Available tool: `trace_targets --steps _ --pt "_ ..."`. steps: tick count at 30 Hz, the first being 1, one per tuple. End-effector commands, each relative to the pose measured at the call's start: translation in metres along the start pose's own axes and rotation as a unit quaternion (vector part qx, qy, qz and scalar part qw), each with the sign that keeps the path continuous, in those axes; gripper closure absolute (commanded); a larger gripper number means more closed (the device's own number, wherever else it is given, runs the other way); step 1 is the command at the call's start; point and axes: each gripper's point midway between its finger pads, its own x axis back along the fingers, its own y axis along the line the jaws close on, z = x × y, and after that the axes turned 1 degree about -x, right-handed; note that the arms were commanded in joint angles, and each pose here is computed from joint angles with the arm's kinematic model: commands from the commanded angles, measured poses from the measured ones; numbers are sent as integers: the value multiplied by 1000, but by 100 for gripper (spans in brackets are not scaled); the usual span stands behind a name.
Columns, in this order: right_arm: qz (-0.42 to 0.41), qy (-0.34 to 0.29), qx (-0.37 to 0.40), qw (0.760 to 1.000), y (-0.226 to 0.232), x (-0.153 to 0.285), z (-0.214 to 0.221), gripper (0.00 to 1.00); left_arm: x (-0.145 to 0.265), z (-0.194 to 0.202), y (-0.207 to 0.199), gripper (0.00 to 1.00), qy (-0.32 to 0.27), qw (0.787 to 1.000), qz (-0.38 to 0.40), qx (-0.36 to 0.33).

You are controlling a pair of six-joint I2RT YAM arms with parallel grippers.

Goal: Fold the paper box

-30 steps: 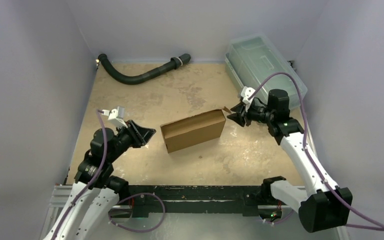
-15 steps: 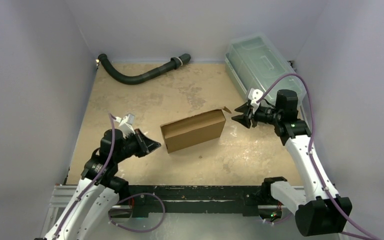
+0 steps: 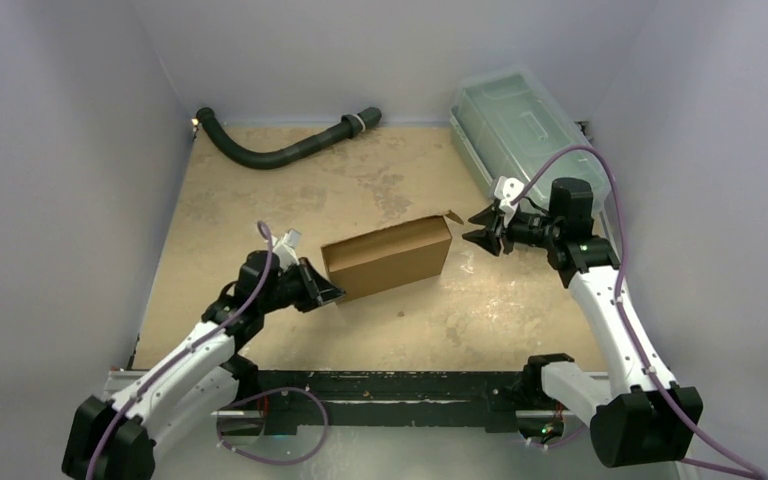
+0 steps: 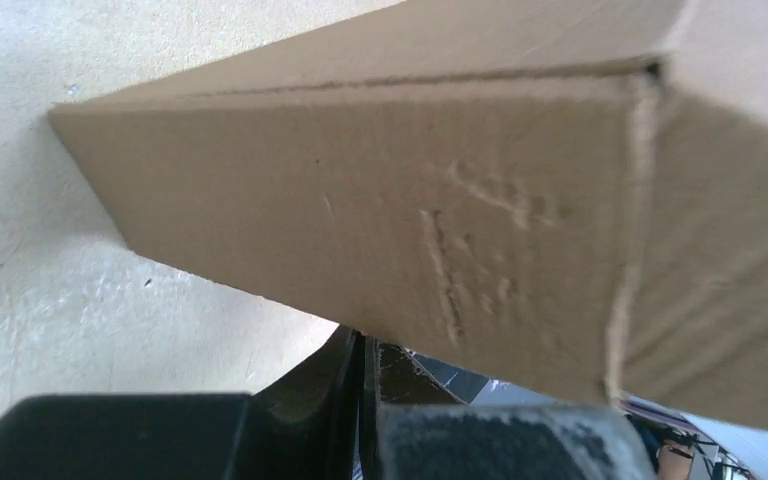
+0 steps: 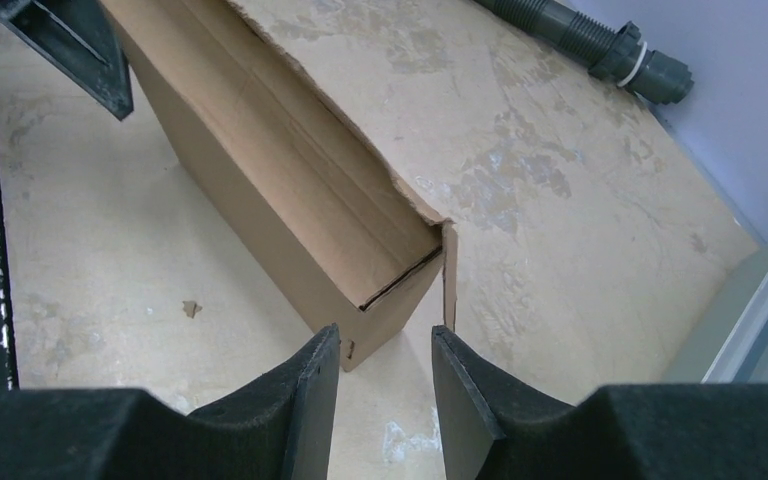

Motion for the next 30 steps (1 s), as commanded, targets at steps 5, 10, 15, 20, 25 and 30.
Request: trace_targets --steps 5,10,15,20,25,30 --pt "6 -1 18 1000 -5 2 -4 59 -24 -35 -11 100 -62 997 -2 -36" --pt "5 -1 18 1000 -5 3 -4 59 -24 -58 3 100 -111 991 -56 -53" --pt "3 -15 3 1000 -4 3 -10 58 -28 -85 10 100 -164 982 -78 -56" --pt "10 -32 -29 999 -5 1 -12 57 -39 -108 1 100 -195 978 -47 -55" --pt "28 -41 -56 997 -13 1 -14 55 -49 -127 -1 100 -199 978 -27 -62" --pt "77 -56 -86 992 -29 8 -20 56 -43 -144 -2 99 -208 975 -24 -71"
